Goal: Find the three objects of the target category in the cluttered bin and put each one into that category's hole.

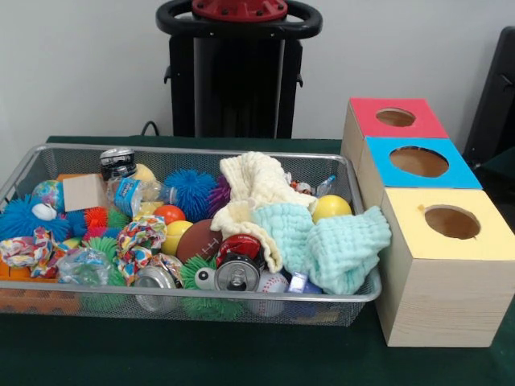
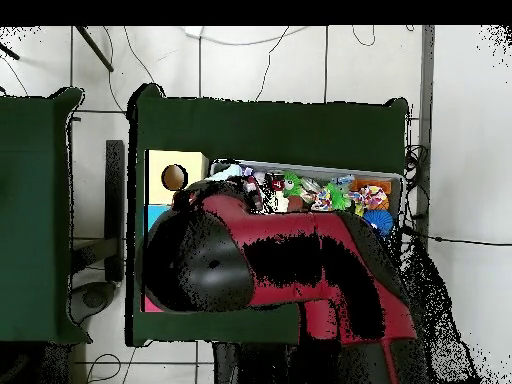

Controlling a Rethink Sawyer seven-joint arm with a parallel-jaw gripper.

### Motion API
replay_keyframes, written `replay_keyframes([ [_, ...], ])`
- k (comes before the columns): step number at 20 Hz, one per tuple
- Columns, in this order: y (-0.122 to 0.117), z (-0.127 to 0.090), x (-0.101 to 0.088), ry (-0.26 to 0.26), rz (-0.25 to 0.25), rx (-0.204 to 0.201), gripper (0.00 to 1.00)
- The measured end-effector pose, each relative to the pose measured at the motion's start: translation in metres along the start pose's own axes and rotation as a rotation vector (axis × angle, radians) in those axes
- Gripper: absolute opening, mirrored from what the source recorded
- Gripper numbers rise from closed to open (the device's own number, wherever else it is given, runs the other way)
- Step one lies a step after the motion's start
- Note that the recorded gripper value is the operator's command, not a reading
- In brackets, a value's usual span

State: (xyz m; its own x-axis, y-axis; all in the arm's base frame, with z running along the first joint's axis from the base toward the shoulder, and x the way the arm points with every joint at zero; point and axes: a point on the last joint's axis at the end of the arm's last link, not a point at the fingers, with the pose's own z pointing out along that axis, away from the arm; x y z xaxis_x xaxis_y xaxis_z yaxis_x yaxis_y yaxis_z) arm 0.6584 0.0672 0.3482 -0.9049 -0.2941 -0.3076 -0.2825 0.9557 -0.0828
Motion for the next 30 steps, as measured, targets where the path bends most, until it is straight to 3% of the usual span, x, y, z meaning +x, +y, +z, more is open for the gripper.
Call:
replay_keyframes([
  [7,-0.016,0.034,0.02,0.062,0.017,-0.008,1.0],
  [8,-0.025,0.046,0.03,0.08,0.026,-0.006,1.0],
  [15,-0.05,0.076,0.068,0.103,0.053,0.019,1.0],
  [20,-0.058,0.097,0.116,0.105,0.093,0.03,1.0],
  [21,-0.058,0.105,0.137,0.109,0.108,0.033,1.0],
  [23,-0.058,0.11,0.151,0.115,0.118,0.034,1.0],
  [24,-0.059,0.115,0.168,0.126,0.132,0.033,1.0],
  [30,-0.075,0.131,0.226,0.182,0.193,0.019,1.0],
])
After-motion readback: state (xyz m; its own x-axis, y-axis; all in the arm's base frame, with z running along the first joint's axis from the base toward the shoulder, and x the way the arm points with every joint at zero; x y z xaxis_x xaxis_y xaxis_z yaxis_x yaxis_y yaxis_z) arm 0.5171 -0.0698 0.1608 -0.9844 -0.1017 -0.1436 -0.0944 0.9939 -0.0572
